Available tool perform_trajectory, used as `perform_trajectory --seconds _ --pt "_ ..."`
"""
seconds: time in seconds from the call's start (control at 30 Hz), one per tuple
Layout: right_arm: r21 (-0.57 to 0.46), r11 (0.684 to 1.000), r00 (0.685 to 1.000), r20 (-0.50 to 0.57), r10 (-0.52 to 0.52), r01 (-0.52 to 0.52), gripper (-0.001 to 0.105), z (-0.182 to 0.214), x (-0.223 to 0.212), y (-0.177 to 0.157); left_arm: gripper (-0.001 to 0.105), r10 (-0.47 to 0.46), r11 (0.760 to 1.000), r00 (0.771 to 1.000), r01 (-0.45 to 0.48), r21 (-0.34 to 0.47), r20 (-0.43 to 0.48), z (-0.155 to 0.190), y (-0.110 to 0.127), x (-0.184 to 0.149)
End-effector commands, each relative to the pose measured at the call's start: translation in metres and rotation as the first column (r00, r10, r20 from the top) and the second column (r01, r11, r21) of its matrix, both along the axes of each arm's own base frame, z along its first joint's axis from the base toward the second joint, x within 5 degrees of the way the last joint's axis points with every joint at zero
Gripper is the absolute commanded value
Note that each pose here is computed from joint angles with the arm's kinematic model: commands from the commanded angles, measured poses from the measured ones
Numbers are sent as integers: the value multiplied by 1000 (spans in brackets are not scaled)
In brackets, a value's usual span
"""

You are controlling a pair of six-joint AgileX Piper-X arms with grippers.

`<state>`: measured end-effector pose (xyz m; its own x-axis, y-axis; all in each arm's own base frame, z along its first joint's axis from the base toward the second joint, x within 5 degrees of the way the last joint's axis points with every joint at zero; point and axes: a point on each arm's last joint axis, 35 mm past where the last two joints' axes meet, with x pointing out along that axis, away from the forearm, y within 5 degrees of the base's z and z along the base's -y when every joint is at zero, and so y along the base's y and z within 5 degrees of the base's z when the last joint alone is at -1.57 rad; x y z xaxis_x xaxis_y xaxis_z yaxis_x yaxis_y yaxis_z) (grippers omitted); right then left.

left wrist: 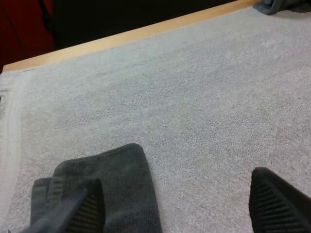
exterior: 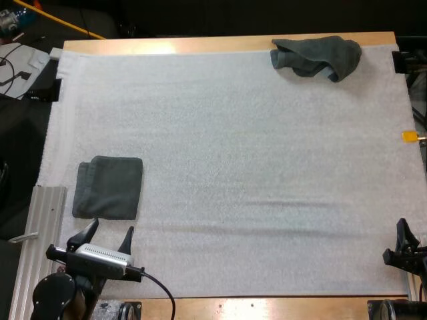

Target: Pick towel from pile, fold and stack

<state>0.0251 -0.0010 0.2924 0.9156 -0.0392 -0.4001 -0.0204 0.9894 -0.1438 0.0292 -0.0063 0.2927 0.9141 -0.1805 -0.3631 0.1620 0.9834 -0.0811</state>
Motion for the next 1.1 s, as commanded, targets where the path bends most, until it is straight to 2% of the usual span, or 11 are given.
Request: perform_trajectory --seconds 0.0,0.83,1.07 --pt "-4 1000 1000 -3 2 -2 64 2 2 0 61 3 1000 1000 -3 -6 7 3 0 2" --pt "-3 1000 1000 -7 -2 2 64 1 2 0 61 3 1000 1000 -3 -8 7 3 0 2" --pt "0 1000 1000 28 3 -3 64 13 -4 0 61 -6 1000 999 7 -29 37 12 0 -2"
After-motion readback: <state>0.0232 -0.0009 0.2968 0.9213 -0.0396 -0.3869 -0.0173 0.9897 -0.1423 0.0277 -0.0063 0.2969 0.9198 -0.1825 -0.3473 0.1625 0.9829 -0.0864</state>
